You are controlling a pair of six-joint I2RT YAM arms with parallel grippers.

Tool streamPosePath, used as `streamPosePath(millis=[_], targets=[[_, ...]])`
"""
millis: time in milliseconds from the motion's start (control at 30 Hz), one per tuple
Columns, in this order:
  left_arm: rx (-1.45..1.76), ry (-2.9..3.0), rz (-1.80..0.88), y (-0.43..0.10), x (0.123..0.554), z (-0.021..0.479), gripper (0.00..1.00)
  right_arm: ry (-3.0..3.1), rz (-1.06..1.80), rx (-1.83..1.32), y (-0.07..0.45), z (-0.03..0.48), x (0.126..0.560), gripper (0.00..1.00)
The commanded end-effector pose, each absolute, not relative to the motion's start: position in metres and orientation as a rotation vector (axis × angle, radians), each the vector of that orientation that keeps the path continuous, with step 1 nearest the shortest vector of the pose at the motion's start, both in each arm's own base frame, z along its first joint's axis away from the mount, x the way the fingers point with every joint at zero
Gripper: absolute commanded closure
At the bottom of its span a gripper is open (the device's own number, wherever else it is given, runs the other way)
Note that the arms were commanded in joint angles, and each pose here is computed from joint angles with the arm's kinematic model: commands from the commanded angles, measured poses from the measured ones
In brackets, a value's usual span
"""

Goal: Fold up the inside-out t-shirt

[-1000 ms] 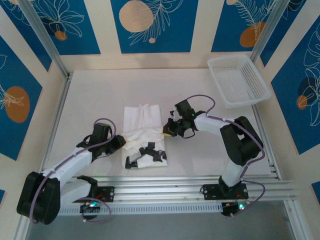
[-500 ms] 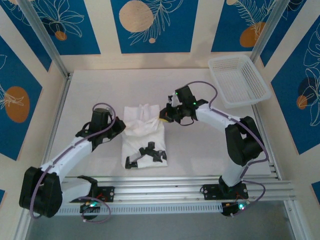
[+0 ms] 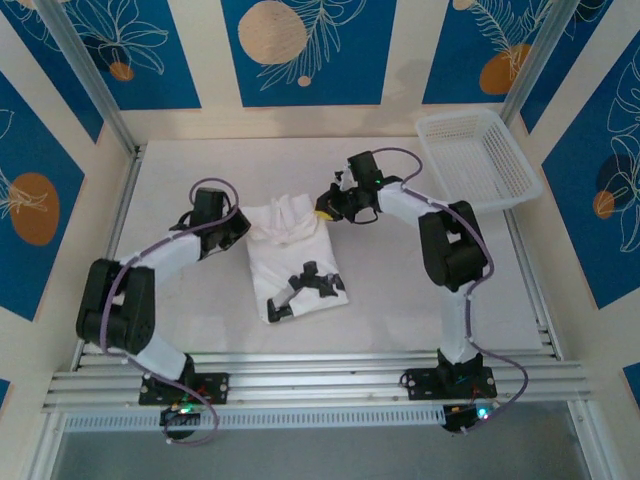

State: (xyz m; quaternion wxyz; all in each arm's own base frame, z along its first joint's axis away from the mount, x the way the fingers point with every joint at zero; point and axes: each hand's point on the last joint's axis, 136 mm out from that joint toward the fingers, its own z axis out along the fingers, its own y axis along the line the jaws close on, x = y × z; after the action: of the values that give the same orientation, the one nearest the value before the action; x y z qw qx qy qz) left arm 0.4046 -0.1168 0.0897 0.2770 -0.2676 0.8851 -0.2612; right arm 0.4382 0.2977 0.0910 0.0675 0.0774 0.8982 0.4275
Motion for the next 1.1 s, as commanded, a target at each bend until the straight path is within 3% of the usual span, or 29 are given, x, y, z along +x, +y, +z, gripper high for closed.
streamPosePath(millis=[0,100,200,300,400,533,700,1067], targets=[[-0.790,2.295,-0.718,-0.099,0.438,0.087,0.99,2.657,1.334,0.204,0.297,0.099,0.469,0.81],[-0.825,2.271,-0.747,-0.088,0.462,0.083,0.93,2.655,1.353,0.202,0.299,0.101,0.493,0.67],[-0.786,2.282,-0.722,-0.080,0.485,0.088,0.73,2.643,1.374,0.199,0.302,0.107,0.514,0.55],[-0.764,2.253,-0.748,-0.074,0.496,0.102,0.53,2.612,1.392,0.246,0.290,0.122,0.531,0.49],[-0.725,2.212,-0.744,-0.065,0.487,0.124,0.43,2.587,1.350,0.211,0.279,0.137,0.525,0.46],[-0.630,2.263,-0.692,-0.071,0.451,0.126,0.42,2.619,1.268,0.120,0.275,0.122,0.492,0.46],[-0.533,2.384,-0.508,-0.067,0.420,0.085,0.41,2.679,1.112,0.060,0.269,0.086,0.480,0.44],[-0.307,2.476,-0.641,-0.113,0.446,0.053,0.36,2.787,1.052,-0.036,0.292,0.034,0.479,0.43]])
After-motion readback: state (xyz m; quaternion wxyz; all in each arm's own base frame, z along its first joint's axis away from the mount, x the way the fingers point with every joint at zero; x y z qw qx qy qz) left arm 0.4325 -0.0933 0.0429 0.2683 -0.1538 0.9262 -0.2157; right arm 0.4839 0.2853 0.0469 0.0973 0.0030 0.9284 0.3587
